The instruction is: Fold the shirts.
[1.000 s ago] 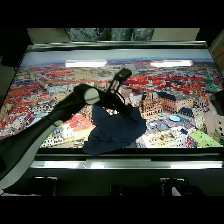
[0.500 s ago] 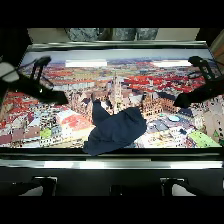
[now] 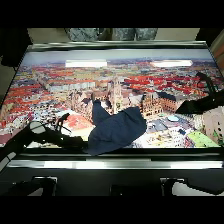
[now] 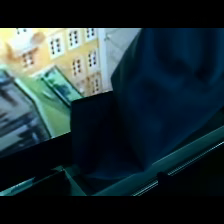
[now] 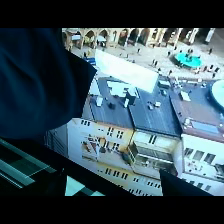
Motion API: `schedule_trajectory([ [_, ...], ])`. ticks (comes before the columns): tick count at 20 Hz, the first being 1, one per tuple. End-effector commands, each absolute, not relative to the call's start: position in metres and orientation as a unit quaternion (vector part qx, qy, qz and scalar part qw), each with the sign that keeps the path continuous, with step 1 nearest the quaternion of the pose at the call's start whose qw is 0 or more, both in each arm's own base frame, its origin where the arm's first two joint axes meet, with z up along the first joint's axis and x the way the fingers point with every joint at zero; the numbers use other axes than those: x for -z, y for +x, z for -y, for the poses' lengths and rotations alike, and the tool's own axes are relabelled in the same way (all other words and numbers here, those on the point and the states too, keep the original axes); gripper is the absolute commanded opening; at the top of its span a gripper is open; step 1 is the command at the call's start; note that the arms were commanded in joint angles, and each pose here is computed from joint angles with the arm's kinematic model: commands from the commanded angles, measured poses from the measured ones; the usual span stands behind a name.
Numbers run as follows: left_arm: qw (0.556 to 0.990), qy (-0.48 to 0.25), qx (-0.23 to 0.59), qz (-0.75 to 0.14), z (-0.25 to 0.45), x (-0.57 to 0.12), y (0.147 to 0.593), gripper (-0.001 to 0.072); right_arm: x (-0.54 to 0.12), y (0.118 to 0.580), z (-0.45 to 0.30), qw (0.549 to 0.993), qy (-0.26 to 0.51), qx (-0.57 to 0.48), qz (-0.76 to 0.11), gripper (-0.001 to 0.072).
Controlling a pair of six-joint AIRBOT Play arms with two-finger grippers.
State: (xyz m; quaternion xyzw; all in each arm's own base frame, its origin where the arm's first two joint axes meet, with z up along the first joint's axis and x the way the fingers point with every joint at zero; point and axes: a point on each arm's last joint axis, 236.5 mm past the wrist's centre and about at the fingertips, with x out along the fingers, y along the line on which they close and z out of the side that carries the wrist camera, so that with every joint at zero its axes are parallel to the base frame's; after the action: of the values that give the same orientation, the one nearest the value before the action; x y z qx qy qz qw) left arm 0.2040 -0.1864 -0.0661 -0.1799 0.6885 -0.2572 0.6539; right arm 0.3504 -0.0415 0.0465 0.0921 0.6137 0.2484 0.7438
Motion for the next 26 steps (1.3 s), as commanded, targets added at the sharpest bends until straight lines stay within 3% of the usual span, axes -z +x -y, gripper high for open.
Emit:
schedule_trajectory([
  [1,0.665,-0.171,0.273,-0.674,0.218,0.086,0.191,0.0683,-0.029,0.341,0.041,0.730,0.099,-0.252,-0.627,0.0701],
  [3,0.683,-0.173,0.259,-0.660,0.217,0.092,0.204,0.0668,-0.025,0.337,0.038,0.725,0.102,-0.256,-0.632,0.0701],
  [4,0.695,-0.175,0.252,-0.650,0.216,0.092,0.213,0.0556,-0.022,0.334,0.037,0.721,0.105,-0.257,-0.635,0.0702],
  [7,0.696,-0.168,0.258,-0.648,0.216,0.093,0.212,0.0038,-0.006,0.325,0.026,0.706,0.108,-0.268,-0.646,0.0702],
  [12,0.699,-0.156,0.265,-0.646,0.215,0.092,0.211,0.0033,0.036,0.336,-0.034,0.703,0.075,-0.309,-0.635,0.0706],
  [16,0.703,-0.156,0.268,-0.640,0.215,0.088,0.213,0.0034,0.071,0.341,-0.090,0.674,0.075,-0.364,-0.639,0.0698],
  [19,0.707,-0.156,0.271,-0.634,0.216,0.083,0.214,0.0034,0.097,0.348,-0.106,0.669,0.095,-0.348,-0.650,0.0640],
  [21,0.709,-0.156,0.272,-0.631,0.216,0.082,0.215,0.0034,0.099,0.344,-0.120,0.653,0.115,-0.365,-0.653,0.0515],
  [22,0.710,-0.156,0.272,-0.630,0.216,0.081,0.216,0.0034,0.097,0.341,-0.125,0.648,0.116,-0.379,-0.650,0.0402],
  [23,0.713,-0.154,0.274,-0.627,0.217,0.079,0.218,0.0033,0.096,0.342,-0.126,0.650,0.113,-0.383,-0.646,0.0170],
  [24,0.716,-0.153,0.274,-0.623,0.216,0.077,0.222,0.0034,0.091,0.343,-0.126,0.650,0.111,-0.388,-0.644,0.0049],
  [26,0.733,-0.126,0.281,-0.607,0.210,0.061,0.239,0.0032,0.065,0.355,-0.126,0.673,0.066,-0.423,-0.603,0.0044],
])
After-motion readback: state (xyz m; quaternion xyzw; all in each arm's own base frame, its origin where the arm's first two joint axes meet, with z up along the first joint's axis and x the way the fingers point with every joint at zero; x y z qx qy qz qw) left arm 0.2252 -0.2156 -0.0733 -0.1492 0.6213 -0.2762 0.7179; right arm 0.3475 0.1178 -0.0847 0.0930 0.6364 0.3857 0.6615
